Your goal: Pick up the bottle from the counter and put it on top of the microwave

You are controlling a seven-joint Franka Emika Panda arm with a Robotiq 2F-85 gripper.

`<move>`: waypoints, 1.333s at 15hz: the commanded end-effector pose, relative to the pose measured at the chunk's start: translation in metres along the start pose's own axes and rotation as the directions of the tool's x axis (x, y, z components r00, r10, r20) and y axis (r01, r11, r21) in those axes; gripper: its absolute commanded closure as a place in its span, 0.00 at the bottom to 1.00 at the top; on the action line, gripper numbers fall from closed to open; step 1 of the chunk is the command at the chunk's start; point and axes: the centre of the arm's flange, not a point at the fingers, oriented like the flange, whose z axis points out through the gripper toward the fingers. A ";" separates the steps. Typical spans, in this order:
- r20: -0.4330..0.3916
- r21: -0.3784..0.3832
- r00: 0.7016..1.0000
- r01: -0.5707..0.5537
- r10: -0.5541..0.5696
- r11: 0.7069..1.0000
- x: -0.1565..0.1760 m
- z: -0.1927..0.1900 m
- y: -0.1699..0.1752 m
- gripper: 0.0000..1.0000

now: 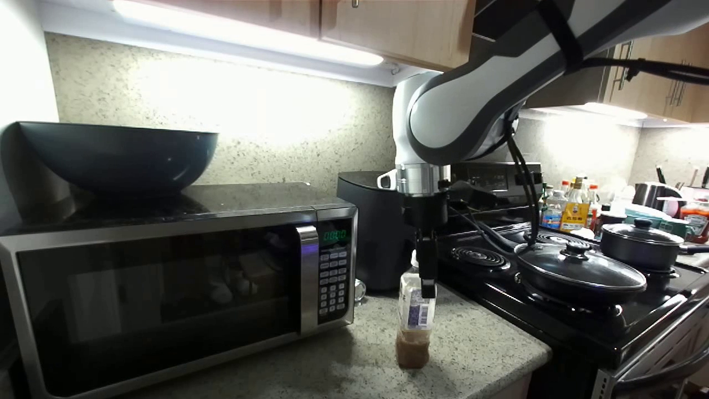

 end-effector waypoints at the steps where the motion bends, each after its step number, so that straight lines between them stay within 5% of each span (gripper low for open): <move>1: -0.016 0.006 1.000 -0.022 0.022 1.000 0.002 0.007 -0.004 0.00; 3: -0.016 0.022 0.999 -0.027 0.028 0.999 0.000 0.008 -0.001 0.00; 4: -0.020 0.035 0.999 -0.029 0.030 0.999 -0.002 0.009 0.001 0.25; 11: -0.048 0.083 0.996 -0.075 0.079 0.994 -0.013 0.007 0.011 0.64; 15: -0.062 0.107 0.987 -0.142 0.149 0.984 -0.015 0.005 0.012 0.73; 20: -0.102 0.073 0.948 -0.294 0.300 0.953 -0.014 -0.031 -0.020 0.74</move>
